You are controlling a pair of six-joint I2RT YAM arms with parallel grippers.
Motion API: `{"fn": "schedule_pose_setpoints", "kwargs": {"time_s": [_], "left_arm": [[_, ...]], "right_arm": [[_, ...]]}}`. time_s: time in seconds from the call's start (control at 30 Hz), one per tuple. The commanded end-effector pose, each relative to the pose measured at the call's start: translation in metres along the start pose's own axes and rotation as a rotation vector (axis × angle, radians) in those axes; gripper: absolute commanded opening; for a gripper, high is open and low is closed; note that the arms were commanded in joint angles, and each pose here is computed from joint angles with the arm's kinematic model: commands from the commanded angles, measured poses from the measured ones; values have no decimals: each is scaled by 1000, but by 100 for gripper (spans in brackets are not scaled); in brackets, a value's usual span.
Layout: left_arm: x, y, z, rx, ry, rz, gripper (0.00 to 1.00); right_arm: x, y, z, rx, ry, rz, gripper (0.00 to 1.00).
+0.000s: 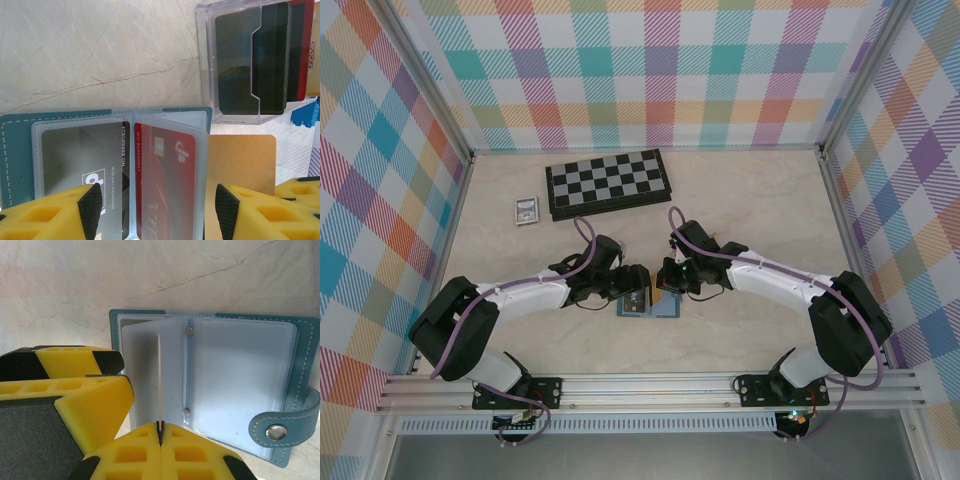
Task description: Put the credit cards into the card holder
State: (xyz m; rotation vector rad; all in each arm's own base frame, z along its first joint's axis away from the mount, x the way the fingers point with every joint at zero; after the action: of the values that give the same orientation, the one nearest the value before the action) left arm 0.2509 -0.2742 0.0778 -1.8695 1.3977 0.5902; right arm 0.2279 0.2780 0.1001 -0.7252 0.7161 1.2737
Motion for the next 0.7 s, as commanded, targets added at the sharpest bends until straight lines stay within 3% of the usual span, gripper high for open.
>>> {"fn": "schedule_pose_setpoints", "kwargs": {"time_s": [0.0,0.23,0.67], "left_arm": [[0,6,-2,15,14,13,56],[0,7,0,18,1,11,37],[-2,7,-3,35,16,17,39]], "right_arm": [[-1,-1,-1,16,-1,0,0],[0,-2,-4,23,14,1,0],[-5,-4,-21,37,125,-20,0]]}}
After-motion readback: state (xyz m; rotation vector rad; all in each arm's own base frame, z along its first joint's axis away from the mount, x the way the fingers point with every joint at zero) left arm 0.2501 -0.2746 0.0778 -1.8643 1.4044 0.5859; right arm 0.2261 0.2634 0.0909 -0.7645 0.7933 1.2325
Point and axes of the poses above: each hand's point on the last joint's axis, 136 mm out from that joint toward the fingers, its own x axis out along the fingers, its own z axis along the line the jaws close on, y = z × x, the point moved 1 cm from there along -x, back along the fingers, and after that the axes turned 4 degrees about x, right-handed, at the moved point
